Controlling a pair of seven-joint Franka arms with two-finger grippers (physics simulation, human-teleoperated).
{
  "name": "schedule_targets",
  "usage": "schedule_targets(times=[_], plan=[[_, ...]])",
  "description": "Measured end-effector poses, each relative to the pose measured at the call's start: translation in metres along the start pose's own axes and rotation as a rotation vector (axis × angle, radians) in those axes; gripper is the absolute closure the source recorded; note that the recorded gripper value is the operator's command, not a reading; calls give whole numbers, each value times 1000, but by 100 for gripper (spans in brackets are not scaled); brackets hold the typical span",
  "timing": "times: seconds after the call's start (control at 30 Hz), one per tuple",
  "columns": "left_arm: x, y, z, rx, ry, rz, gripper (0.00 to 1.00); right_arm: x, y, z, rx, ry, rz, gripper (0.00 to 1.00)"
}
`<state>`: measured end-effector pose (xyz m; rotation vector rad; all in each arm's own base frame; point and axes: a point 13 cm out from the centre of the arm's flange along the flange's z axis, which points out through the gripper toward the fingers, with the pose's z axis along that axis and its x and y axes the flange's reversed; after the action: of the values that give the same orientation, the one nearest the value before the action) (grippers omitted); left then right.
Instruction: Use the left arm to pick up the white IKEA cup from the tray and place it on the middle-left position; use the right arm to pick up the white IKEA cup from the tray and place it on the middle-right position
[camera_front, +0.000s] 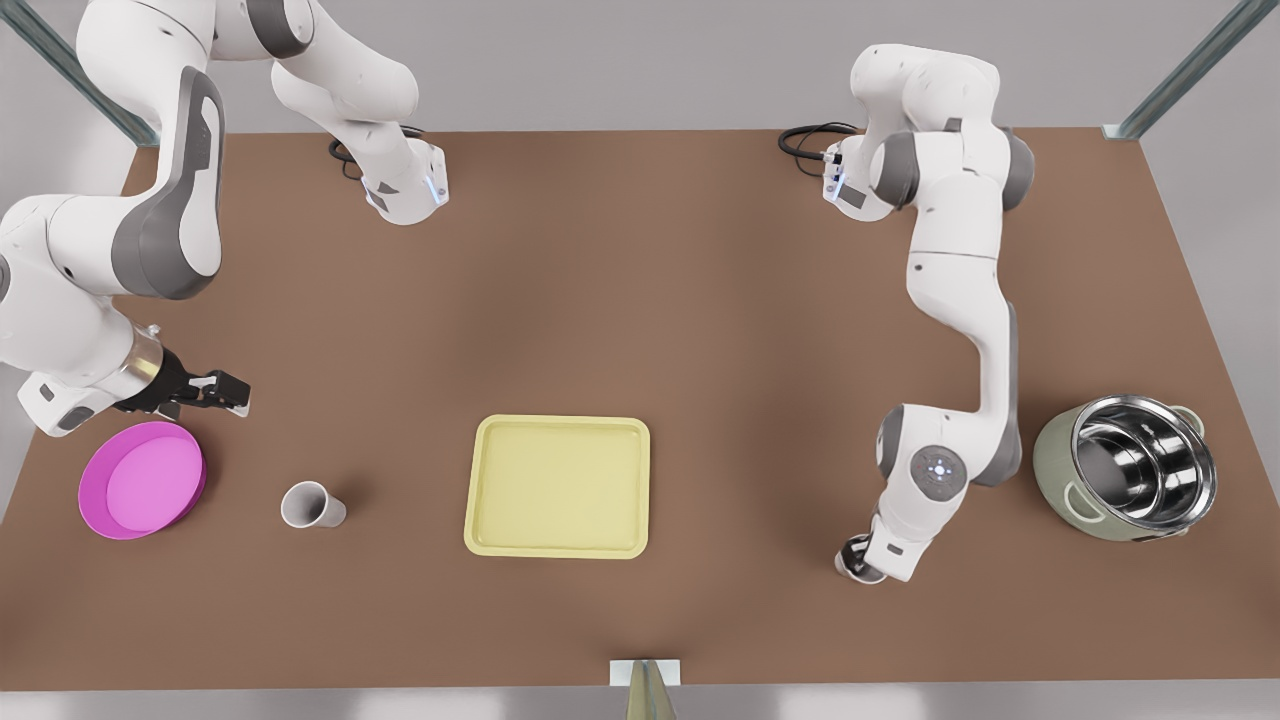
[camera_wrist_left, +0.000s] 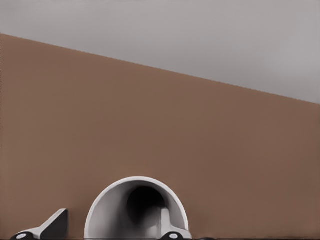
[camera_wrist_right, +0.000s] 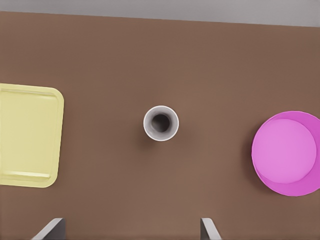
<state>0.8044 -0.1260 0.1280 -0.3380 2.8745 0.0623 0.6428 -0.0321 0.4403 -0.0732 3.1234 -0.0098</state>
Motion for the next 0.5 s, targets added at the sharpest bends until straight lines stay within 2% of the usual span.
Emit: schedule_targets(times=[0.1, 0.23, 0.33, 0.5], plan=[[-10, 1, -55, -8, 4, 29, 0, 0, 0, 0, 0, 1, 1, 0], [-11, 30, -221, -4, 40, 49, 0, 0, -1, 0, 1, 0, 4, 0], [74, 89, -276, -5, 164, 72, 0, 0, -3, 0, 2, 0, 8, 0], [98, 115, -295, 19, 216, 117, 0, 0, -3, 0, 2, -1, 9, 0]])
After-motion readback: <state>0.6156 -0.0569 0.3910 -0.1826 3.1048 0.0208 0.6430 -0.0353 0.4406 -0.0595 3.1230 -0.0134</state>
